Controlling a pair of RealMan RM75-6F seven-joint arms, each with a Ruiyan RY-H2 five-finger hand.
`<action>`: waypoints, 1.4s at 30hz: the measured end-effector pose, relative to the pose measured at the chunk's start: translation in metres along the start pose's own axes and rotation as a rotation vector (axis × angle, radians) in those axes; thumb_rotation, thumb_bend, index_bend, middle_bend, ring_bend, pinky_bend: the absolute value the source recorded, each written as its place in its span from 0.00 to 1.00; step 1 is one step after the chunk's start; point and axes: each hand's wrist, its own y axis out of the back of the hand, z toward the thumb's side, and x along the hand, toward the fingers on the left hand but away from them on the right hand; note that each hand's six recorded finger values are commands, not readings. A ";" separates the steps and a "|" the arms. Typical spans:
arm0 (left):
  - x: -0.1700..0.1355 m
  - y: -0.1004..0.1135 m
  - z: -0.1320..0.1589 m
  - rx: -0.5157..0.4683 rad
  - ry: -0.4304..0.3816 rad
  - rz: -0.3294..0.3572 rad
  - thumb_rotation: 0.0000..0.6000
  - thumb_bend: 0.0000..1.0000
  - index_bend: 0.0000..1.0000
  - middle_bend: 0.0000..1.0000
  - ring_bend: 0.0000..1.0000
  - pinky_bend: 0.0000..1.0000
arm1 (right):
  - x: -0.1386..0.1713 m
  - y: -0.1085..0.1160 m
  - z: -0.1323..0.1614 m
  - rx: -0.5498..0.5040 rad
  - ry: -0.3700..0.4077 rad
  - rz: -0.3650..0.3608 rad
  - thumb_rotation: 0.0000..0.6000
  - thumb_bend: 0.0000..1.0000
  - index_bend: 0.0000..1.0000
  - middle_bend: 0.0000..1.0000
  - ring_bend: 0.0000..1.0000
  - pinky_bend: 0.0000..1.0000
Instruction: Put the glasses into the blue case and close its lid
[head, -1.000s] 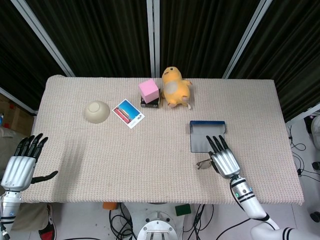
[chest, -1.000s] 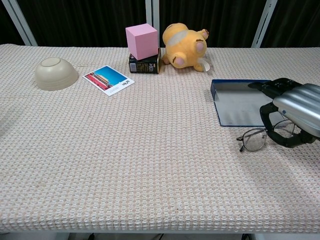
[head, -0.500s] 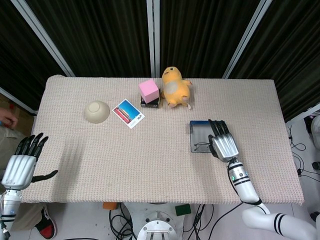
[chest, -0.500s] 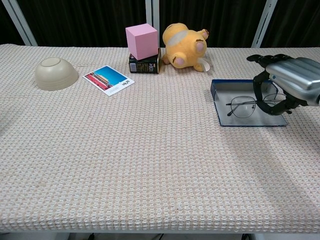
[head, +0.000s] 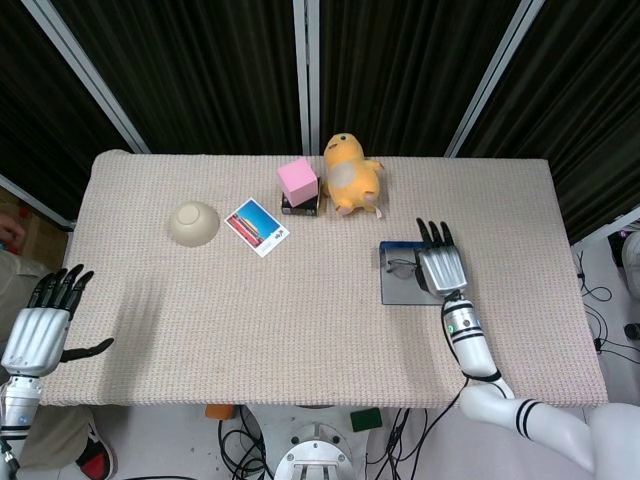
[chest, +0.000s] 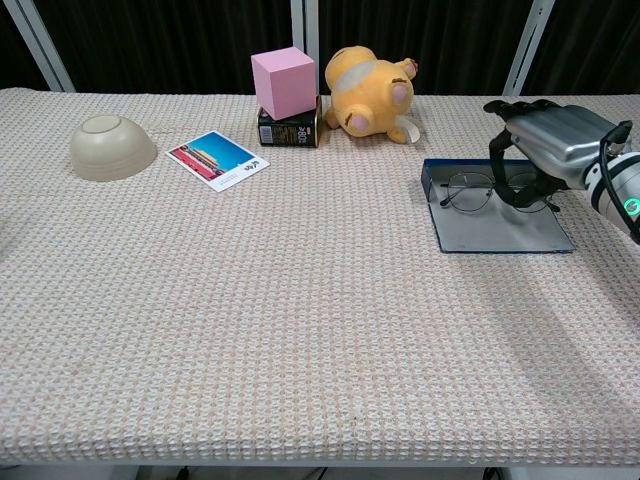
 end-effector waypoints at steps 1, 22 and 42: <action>0.000 0.000 0.000 0.003 0.000 -0.001 0.70 0.02 0.06 0.00 0.00 0.07 | -0.003 0.000 0.000 0.006 -0.004 0.001 1.00 0.49 0.73 0.00 0.00 0.00; 0.004 -0.006 -0.004 0.011 0.005 -0.025 0.71 0.02 0.06 0.00 0.00 0.07 | -0.029 -0.009 0.010 0.104 -0.006 -0.005 1.00 0.48 0.64 0.00 0.00 0.00; 0.007 -0.009 0.003 0.018 -0.011 -0.032 0.71 0.02 0.09 0.00 0.00 0.07 | 0.017 -0.004 -0.002 0.069 0.054 -0.035 1.00 0.46 0.35 0.00 0.00 0.00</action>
